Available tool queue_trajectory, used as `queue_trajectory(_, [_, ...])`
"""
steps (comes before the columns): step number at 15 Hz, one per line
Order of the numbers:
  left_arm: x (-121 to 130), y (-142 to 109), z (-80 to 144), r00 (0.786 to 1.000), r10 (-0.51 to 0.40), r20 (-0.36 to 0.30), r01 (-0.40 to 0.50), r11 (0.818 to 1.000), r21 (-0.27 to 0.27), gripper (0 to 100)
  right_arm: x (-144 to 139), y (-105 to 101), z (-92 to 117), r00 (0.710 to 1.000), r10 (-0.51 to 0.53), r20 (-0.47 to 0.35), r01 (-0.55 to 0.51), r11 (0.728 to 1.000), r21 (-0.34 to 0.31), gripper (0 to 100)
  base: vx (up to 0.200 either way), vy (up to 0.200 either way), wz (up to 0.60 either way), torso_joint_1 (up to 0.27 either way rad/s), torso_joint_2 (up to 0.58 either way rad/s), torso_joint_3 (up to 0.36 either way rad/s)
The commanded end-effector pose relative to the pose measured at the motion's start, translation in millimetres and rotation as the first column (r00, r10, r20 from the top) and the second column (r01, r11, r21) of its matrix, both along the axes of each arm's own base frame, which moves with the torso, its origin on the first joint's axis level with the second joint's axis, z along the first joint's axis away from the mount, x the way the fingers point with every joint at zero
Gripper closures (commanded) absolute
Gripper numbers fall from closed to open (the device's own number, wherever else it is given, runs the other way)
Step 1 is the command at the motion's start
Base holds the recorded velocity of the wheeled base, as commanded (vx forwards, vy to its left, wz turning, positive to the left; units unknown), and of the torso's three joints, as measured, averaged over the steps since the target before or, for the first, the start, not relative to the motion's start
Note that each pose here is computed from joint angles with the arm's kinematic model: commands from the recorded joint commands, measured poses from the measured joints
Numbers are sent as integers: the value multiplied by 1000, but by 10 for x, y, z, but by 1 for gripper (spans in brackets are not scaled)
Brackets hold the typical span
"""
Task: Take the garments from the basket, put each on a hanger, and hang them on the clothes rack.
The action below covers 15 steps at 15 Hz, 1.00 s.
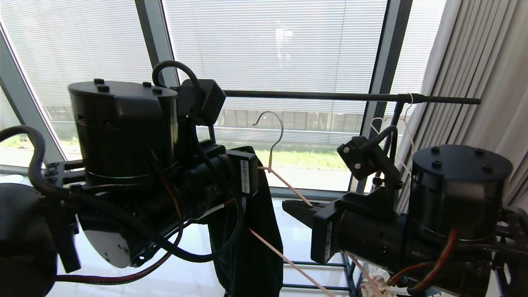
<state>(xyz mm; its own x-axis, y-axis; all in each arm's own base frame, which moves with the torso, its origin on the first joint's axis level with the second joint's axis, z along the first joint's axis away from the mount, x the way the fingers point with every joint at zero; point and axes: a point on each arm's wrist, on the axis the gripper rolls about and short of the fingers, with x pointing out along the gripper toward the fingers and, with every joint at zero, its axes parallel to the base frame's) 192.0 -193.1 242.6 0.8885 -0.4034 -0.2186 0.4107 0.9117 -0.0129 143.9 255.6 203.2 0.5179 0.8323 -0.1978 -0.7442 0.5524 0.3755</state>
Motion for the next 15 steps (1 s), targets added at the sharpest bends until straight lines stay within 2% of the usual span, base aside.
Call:
queue_trajectory(1, [-102, 26, 92, 1000, -21, 15, 21, 1000, -16, 100, 76, 134, -97, 1000, -5, -17, 5, 1000, -22, 100, 0, 0, 0, 0, 0, 0])
queue_trajectory(4, [-169, 18, 127, 999, -42, 20, 42, 999, -22, 100, 207, 195, -74, 998, -55, -10, 55, 998, -10, 100, 0, 0, 0, 0, 0, 0])
queue_trajectory(8, [-207, 92, 110, 999, -34, 15, 34, 999, -19, 100, 323, 105, 44, 988, -152, 29, 152, 988, 18, 100, 0, 0, 0, 0, 0, 0])
queue_trajectory(9, [-206, 91, 116, 999, -33, 17, 33, 999, -21, 0, 316, 89, 88, 985, -167, 47, 165, 986, 34, 100, 0, 0, 0, 0, 0, 0])
queue_trajectory(12, [-208, 93, 124, 999, -34, 19, 35, 999, -23, 0, 302, 14, 180, 972, -204, 113, 202, 979, 30, 100, 0, 0, 0, 0, 0, 0])
queue_trajectory(15, [-264, 169, 131, 999, -29, 24, 30, 999, -28, 0, 308, -131, 244, 953, -223, 206, 228, 974, -4, 100, 0, 0, 0, 0, 0, 0])
